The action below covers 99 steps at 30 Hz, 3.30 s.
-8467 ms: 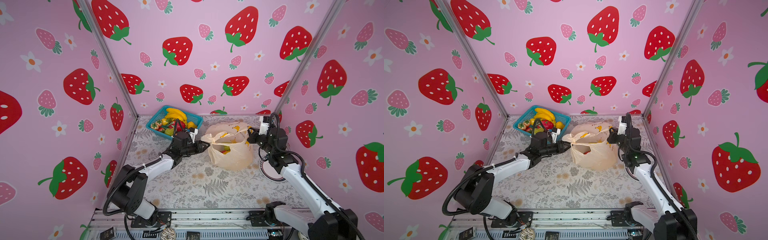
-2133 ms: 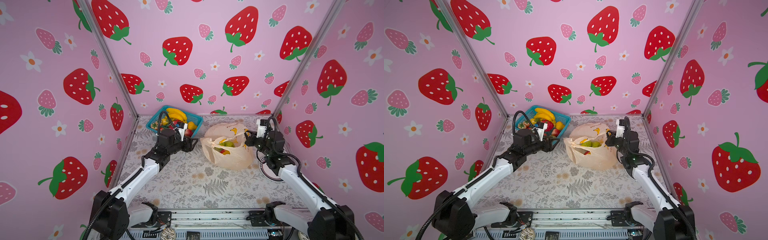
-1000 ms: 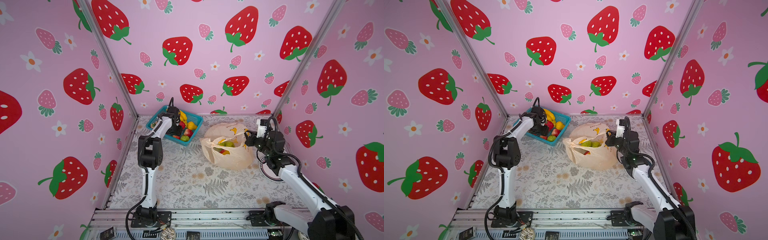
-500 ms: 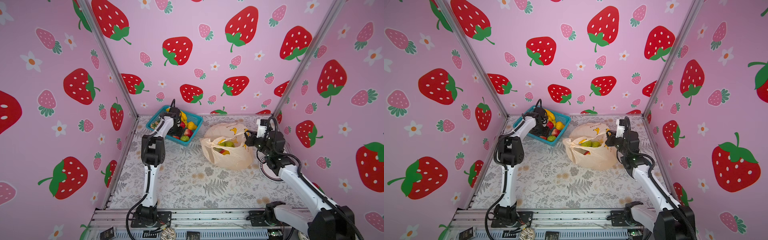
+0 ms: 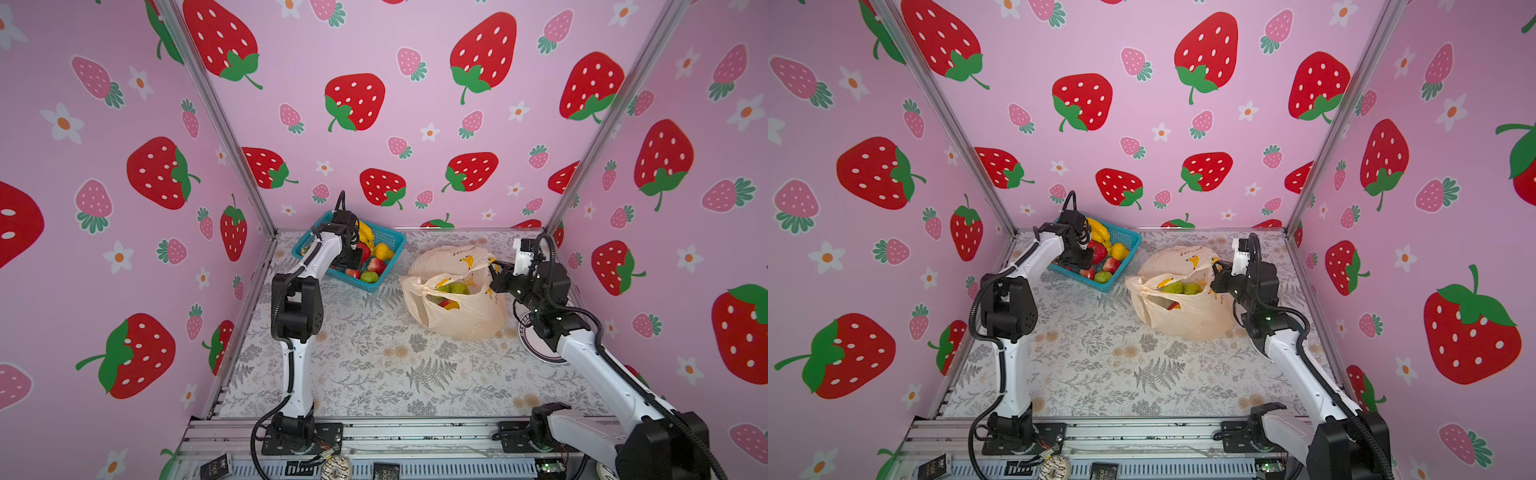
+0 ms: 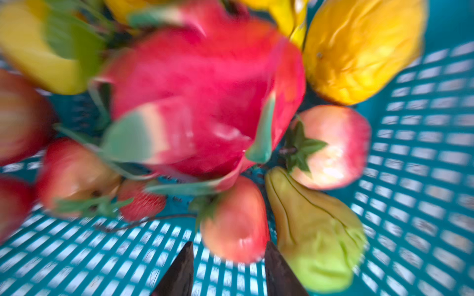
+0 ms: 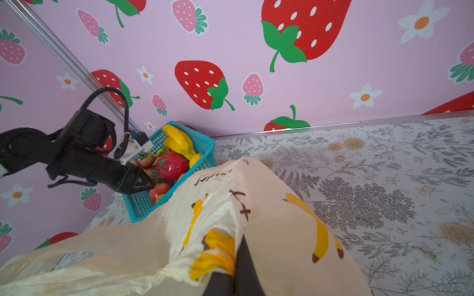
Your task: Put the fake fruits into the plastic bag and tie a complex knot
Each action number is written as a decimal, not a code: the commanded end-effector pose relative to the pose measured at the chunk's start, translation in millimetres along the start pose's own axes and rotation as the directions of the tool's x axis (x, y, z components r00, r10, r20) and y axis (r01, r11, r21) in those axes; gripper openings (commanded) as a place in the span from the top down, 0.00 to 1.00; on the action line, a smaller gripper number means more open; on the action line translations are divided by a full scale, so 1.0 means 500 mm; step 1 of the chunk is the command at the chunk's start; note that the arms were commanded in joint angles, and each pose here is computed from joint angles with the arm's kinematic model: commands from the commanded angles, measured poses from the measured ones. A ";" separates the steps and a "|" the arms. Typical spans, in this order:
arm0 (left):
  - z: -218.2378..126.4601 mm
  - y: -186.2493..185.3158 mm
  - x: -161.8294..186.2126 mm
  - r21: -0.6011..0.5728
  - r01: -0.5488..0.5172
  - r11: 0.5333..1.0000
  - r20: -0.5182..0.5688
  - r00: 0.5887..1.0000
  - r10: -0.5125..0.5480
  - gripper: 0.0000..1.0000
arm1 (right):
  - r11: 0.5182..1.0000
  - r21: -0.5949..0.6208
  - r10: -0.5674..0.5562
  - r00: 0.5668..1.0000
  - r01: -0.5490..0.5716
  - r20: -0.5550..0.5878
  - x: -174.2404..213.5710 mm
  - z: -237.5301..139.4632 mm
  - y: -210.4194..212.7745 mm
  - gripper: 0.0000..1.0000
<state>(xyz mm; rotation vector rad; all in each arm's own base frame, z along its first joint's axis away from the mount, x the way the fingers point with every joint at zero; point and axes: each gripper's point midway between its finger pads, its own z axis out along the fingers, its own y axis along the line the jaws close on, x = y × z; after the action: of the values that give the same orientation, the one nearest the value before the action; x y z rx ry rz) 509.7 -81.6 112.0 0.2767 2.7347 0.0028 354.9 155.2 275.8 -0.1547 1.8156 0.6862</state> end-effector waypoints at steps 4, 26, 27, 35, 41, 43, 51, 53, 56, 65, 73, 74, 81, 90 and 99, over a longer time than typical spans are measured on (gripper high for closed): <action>-0.100 0.023 -0.031 -0.050 0.044 0.998 0.161 0.986 -0.036 0.56 | 1.000 -0.012 0.001 1.000 0.000 0.025 -0.009 -0.003 0.003 1.00; 0.092 0.014 0.041 -0.010 -0.023 1.000 -0.147 0.989 0.021 0.31 | 1.000 -0.011 -0.001 1.000 0.001 0.031 -0.012 -0.007 0.004 1.00; 0.099 0.013 0.048 -0.009 -0.023 1.000 -0.161 0.987 0.021 0.32 | 1.000 -0.012 0.000 0.999 0.000 0.032 -0.012 -0.007 0.004 1.00; 0.131 0.009 0.066 -0.001 -0.013 1.000 -0.208 0.978 0.012 0.42 | 1.000 -0.014 0.002 1.000 -0.002 0.029 -0.009 -0.005 0.003 1.00; 0.079 0.006 0.028 0.010 0.006 1.000 -0.123 0.992 -0.005 0.58 | 1.000 -0.009 0.002 1.000 -0.002 0.026 -0.007 -0.004 0.001 1.00; 0.048 0.009 0.014 0.004 0.015 1.000 -0.082 0.997 -0.014 0.61 | 1.000 -0.012 0.002 1.000 -0.002 0.026 -0.008 -0.003 0.002 1.00; -0.114 0.014 -0.012 -0.005 0.074 0.997 0.133 0.988 -0.073 0.66 | 1.000 -0.011 0.004 1.000 -0.003 0.019 -0.004 0.001 0.000 1.00; -0.160 0.000 -0.001 0.021 0.086 0.996 0.194 0.977 -0.089 0.67 | 1.000 -0.005 0.002 1.000 -0.001 0.021 -0.005 0.000 -0.002 1.00; -0.219 -0.054 0.032 0.115 0.078 0.990 0.296 0.949 -0.109 0.67 | 1.000 -0.001 0.000 1.000 0.000 0.023 -0.005 -0.001 -0.003 1.00; -0.295 -0.311 0.151 0.505 -0.149 0.850 0.424 0.901 -0.094 0.67 | 1.000 -0.001 0.003 1.000 -0.003 0.019 -0.002 0.002 -0.004 1.00; -0.376 -0.501 0.142 0.650 -0.322 0.688 0.498 0.865 -0.066 0.67 | 1.000 0.002 0.000 1.000 0.000 0.025 -0.006 -0.001 -0.004 1.00; -0.386 -0.514 0.134 0.661 -0.334 0.672 0.510 0.857 -0.076 0.67 | 1.000 0.001 0.000 1.000 0.000 0.025 -0.006 -0.001 -0.003 1.00; -0.334 -0.579 0.082 0.649 -0.289 0.704 0.498 0.861 -0.105 0.63 | 1.000 -0.011 0.006 1.000 -0.006 0.020 -0.004 0.001 0.000 1.00; -0.244 -0.671 0.078 0.696 -0.271 0.665 0.419 0.905 -0.070 0.49 | 1.000 -0.003 0.004 1.000 -0.004 0.021 -0.003 0.001 -0.003 1.00; -0.238 -0.664 0.103 0.685 -0.304 0.662 0.426 0.905 -0.025 0.28 | 1.000 -0.004 0.008 1.000 -0.008 0.011 0.003 0.009 -0.006 1.00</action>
<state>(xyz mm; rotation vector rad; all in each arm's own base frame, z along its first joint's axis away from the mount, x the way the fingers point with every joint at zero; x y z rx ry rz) 354.8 -389.1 165.6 0.5995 2.2164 -1.0134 356.8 156.2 274.6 -0.1498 1.8148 0.6937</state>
